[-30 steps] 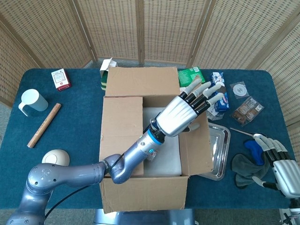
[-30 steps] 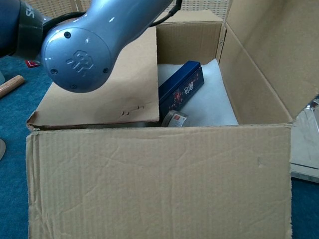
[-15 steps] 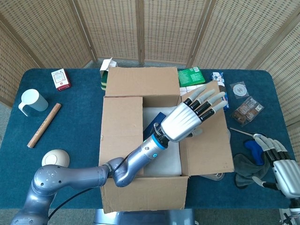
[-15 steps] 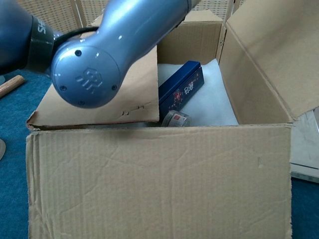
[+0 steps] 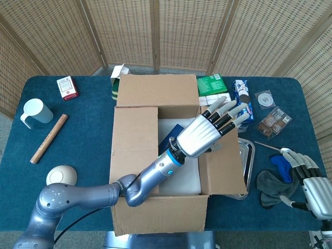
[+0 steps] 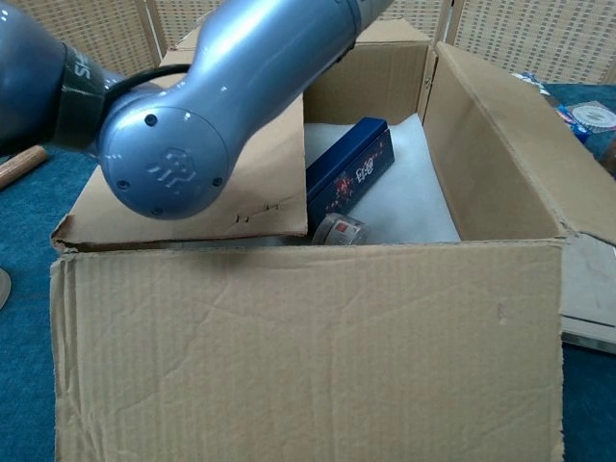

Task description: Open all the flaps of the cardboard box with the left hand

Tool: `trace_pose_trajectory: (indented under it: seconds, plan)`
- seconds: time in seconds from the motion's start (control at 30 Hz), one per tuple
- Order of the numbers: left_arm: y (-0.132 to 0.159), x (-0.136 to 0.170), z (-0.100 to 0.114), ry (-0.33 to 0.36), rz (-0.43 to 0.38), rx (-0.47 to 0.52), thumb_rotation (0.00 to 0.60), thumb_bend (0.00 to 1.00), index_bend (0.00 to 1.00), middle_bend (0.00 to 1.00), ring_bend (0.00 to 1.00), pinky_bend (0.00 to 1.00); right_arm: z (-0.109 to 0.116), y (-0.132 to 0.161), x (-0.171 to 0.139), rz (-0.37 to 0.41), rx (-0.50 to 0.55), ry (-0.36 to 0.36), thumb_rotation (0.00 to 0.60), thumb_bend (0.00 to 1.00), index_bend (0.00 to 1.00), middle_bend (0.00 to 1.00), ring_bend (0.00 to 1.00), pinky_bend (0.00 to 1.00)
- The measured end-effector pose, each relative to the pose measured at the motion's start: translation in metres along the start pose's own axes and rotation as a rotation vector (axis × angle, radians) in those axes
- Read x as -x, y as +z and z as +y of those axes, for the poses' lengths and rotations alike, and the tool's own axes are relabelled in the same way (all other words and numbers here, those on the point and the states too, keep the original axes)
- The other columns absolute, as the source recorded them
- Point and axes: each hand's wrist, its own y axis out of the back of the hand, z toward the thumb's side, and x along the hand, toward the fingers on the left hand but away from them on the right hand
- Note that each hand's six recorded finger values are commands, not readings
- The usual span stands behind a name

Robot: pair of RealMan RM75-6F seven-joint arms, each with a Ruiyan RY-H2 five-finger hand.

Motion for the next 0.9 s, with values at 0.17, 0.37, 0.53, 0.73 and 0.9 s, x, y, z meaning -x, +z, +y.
trace_pose_trajectory:
  seconds: [0.17,0.37,0.53,0.73,0.9]
  plan:
    - [-0.012,0.005,0.004,-0.059,-0.010,-0.008,0.600,0.26,0.00,0.00,0.00,0.09,0.000,0.002,0.000,0.005,0.001,0.000,0.600,0.04,0.00,0.00,0.00,0.00]
    - [-0.029,0.020,0.009,-0.211,-0.008,-0.006,0.600,0.26,0.13,0.00,0.00,0.16,0.000,0.003,-0.001,0.009,-0.001,-0.002,0.600,0.04,0.00,0.00,0.00,0.00]
    - [-0.050,0.036,0.024,-0.332,0.003,-0.094,0.600,0.26,0.40,0.17,0.10,0.27,0.000,0.005,-0.002,0.011,-0.004,-0.001,0.600,0.04,0.00,0.00,0.00,0.00]
    - [-0.063,0.060,0.042,-0.417,0.006,-0.115,0.600,0.27,0.51,0.33,0.21,0.33,-0.001,0.004,-0.001,0.007,-0.006,-0.002,0.600,0.04,0.00,0.00,0.00,0.00]
    - [-0.074,0.084,0.051,-0.491,0.020,-0.101,0.600,0.27,0.51,0.37,0.24,0.42,-0.001,0.004,-0.002,0.003,-0.007,-0.002,0.600,0.04,0.00,0.00,0.00,0.00]
